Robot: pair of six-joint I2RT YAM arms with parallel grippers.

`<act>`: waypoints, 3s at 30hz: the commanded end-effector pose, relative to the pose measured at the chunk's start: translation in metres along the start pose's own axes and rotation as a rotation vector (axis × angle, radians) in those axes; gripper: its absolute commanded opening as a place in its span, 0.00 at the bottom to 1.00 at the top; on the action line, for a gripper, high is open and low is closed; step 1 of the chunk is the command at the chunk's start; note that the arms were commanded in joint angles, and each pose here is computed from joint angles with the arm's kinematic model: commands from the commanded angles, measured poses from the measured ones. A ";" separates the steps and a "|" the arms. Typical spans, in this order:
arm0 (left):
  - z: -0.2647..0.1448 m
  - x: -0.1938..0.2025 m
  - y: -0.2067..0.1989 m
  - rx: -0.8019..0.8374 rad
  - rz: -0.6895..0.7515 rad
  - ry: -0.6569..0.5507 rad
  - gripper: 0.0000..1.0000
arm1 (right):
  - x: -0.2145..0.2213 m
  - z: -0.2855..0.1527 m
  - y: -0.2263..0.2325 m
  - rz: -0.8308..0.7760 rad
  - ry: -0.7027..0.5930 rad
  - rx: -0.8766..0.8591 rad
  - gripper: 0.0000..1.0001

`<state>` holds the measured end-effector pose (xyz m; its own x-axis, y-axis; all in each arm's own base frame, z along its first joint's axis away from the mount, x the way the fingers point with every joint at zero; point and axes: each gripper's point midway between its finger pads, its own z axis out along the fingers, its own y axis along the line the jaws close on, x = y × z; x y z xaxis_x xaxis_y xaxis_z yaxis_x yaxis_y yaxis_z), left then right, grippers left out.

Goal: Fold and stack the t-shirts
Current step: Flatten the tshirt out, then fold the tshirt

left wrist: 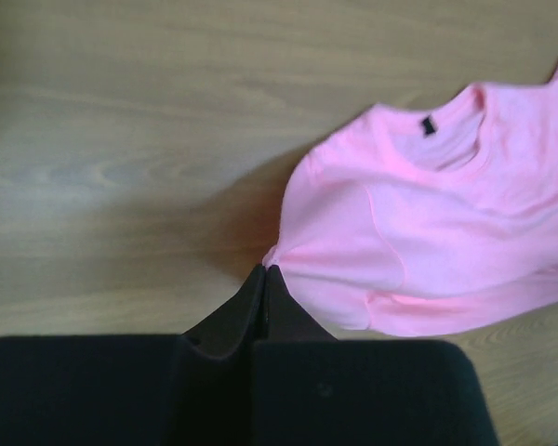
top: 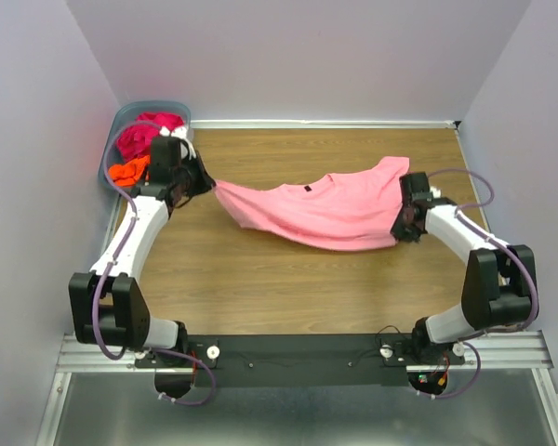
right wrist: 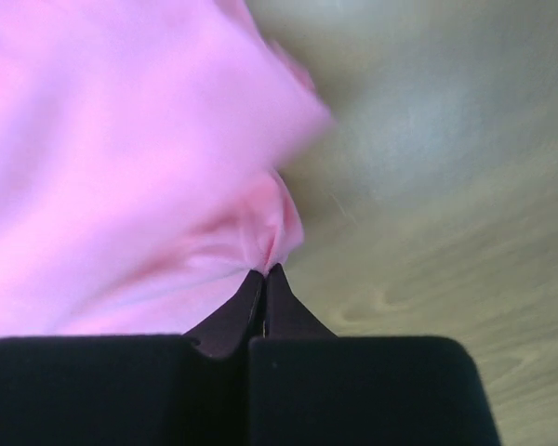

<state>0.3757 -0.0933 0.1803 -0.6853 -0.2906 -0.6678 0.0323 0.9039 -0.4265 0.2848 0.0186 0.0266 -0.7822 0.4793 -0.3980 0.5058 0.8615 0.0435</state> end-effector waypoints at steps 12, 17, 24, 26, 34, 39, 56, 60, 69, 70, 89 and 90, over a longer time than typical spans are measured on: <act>-0.179 -0.299 -0.119 0.246 -0.052 -0.785 0.00 | -0.306 -0.333 0.011 0.186 -1.013 -0.005 0.01; -0.281 -0.304 -0.149 0.326 -0.017 -1.001 0.00 | -0.310 -0.411 -0.015 0.205 -1.163 -0.008 0.01; -0.375 -0.254 -0.147 0.276 0.061 -1.165 0.00 | -0.260 -0.459 -0.049 0.135 -1.246 -0.093 0.01; -0.396 -0.242 -0.136 0.199 0.068 -1.197 0.00 | -0.236 -0.479 -0.063 0.112 -1.289 -0.133 0.01; -0.473 -0.190 -0.104 0.023 0.033 -1.340 0.00 | -0.177 -0.510 -0.095 0.076 -1.377 -0.230 0.01; -0.418 -0.201 -0.097 0.003 0.054 -1.228 0.00 | -0.179 -0.484 -0.082 0.014 -1.321 -0.211 0.01; 0.031 -0.176 0.005 -0.100 0.026 -0.430 0.00 | -0.209 -0.129 0.026 -0.281 -0.768 0.135 0.01; 0.105 -0.162 0.027 -0.112 -0.017 -0.329 0.00 | -0.216 -0.046 0.041 -0.321 -0.662 0.154 0.01; 0.171 -0.168 0.034 -0.076 -0.022 -0.267 0.00 | -0.247 0.020 0.074 -0.390 -0.596 0.098 0.01; 0.173 -0.168 0.033 -0.069 -0.028 -0.262 0.00 | -0.249 0.024 0.076 -0.390 -0.594 0.097 0.01; 0.145 -0.144 0.002 0.095 -0.271 -0.206 0.00 | -0.326 0.033 0.085 -0.358 -0.683 0.086 0.01; 0.144 -0.144 0.002 0.097 -0.271 -0.206 0.00 | -0.330 0.031 0.085 -0.362 -0.691 0.091 0.01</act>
<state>0.5790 -0.0958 0.1316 -0.5890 -0.5450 -0.5966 -0.1182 0.7885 -0.6036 0.5831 -0.0682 0.1194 -0.5449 -0.0315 -0.8379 0.3248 0.9134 -0.2456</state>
